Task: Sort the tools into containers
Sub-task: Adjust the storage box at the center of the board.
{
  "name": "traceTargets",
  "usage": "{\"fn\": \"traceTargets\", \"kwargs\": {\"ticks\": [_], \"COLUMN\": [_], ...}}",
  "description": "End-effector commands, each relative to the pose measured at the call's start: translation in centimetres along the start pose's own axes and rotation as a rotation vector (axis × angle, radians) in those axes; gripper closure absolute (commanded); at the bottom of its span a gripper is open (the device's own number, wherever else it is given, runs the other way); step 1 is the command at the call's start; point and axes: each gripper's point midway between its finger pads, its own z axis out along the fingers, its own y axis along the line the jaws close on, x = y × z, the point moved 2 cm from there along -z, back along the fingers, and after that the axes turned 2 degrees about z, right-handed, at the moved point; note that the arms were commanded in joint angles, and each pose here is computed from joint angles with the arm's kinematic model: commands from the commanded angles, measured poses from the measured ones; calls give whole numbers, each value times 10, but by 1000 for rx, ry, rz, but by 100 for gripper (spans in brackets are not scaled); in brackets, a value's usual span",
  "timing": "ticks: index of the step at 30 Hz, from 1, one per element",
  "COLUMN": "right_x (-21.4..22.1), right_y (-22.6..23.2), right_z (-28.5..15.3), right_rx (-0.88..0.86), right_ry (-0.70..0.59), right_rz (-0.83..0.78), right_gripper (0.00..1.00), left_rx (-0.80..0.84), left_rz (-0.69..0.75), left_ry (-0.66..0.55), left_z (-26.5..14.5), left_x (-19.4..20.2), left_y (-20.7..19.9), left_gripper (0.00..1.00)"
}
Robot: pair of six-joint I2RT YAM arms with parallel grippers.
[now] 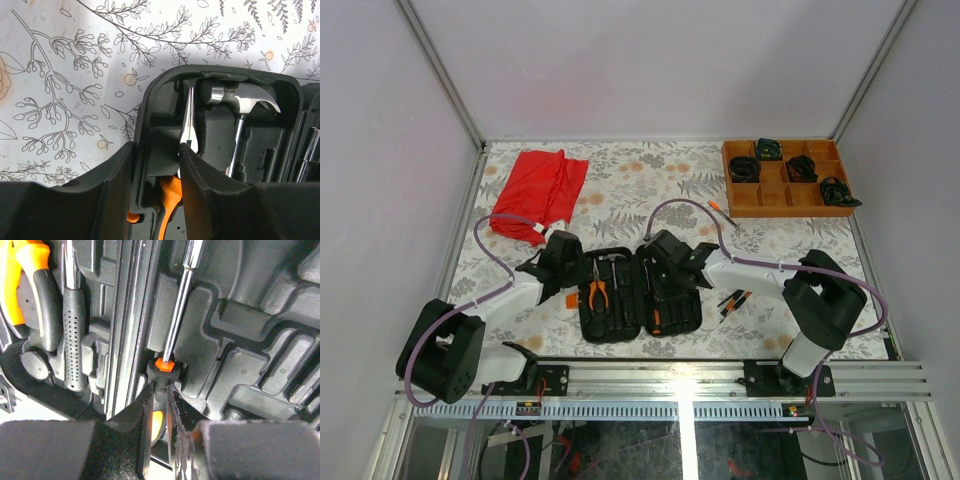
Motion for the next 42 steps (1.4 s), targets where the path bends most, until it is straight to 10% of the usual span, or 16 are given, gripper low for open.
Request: {"fn": "traceTargets", "kwargs": {"ticks": [1,10,42], "right_x": [65,61,127], "right_y": [-105,-108,-115], "right_z": [16,13,84], "right_rx": [383,396,447], "right_ry": [239,257,474], "right_rz": [-78,-107,-156], "right_gripper": [100,100,100], "left_rx": [132,162,211], "left_rz": [10,-45,30], "left_ry": [128,129,159], "left_z": [-6,-22,-32], "left_x": [45,68,90], "left_y": [-29,-28,-50], "left_gripper": [82,100,100]}}
